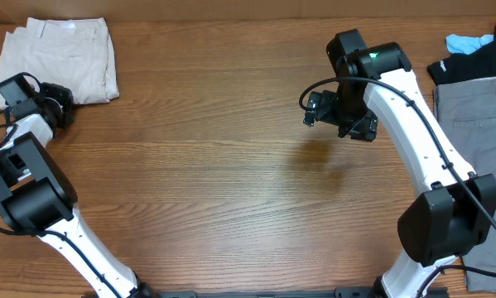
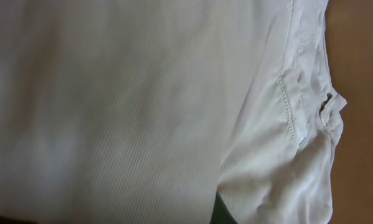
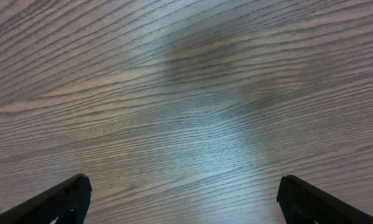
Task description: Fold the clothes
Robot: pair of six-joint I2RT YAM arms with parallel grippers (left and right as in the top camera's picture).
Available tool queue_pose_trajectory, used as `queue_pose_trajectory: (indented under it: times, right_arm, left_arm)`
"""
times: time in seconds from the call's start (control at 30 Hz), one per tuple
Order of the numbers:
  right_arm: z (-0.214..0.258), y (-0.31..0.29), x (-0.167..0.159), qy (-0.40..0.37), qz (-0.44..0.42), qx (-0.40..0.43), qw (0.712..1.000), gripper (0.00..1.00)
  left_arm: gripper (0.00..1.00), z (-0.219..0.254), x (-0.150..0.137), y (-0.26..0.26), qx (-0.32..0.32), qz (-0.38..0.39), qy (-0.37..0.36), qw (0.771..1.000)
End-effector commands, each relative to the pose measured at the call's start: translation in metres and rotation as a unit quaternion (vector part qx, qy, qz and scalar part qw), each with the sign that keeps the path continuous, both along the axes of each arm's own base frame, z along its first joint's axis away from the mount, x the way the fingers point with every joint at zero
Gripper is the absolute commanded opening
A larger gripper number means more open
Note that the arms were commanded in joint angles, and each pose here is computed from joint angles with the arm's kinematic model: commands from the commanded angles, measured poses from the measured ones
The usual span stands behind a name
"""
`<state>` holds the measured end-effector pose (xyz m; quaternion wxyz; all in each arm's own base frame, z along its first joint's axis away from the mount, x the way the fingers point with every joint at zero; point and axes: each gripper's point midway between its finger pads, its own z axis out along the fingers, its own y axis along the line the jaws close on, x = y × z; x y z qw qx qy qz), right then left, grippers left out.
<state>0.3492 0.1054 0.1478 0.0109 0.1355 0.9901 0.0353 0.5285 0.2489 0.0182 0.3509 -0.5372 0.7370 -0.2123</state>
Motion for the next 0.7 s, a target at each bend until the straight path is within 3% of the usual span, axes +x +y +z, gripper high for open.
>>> queue_pose_trajectory:
  times: [0.0, 0.2, 0.3, 0.37, 0.47, 0.57, 0.67]
  right_arm:
    - [0.006, -0.002, 0.003, -0.013, 0.002, -0.004, 1.000, 1.00]
    - [0.006, -0.002, 0.003, -0.012, 0.002, -0.004, 1.000, 1.00]
    - [0.006, -0.002, 0.002, -0.011, 0.002, -0.004, 1.000, 1.00]
    - [0.006, -0.002, 0.002, -0.011, 0.002, -0.004, 1.000, 1.00]
    - [0.006, -0.002, 0.002, -0.011, 0.002, -0.004, 1.000, 1.00]
    - [0.006, -0.002, 0.002, -0.011, 0.002, -0.004, 1.000, 1.00]
    - [0.006, -0.002, 0.002, -0.011, 0.002, -0.004, 1.000, 1.00]
  left_arm:
    - [0.04, -0.014, 0.000, -0.004, 0.022, -0.018, 0.012, 1.000]
    - [0.09, -0.013, 0.001, -0.003, 0.025, -0.017, 0.011, 0.999]
    - [0.33, -0.013, 0.000, -0.003, 0.024, -0.017, 0.012, 1.000]
    - [0.66, -0.014, -0.001, -0.004, 0.020, -0.018, 0.014, 1.000]
    - [0.88, -0.020, -0.007, -0.005, 0.010, -0.017, 0.028, 0.999]
    - [1.00, -0.026, -0.018, -0.004, -0.007, -0.014, 0.047, 0.999]
    - [1.00, -0.026, -0.029, -0.004, -0.028, -0.014, 0.060, 0.998]
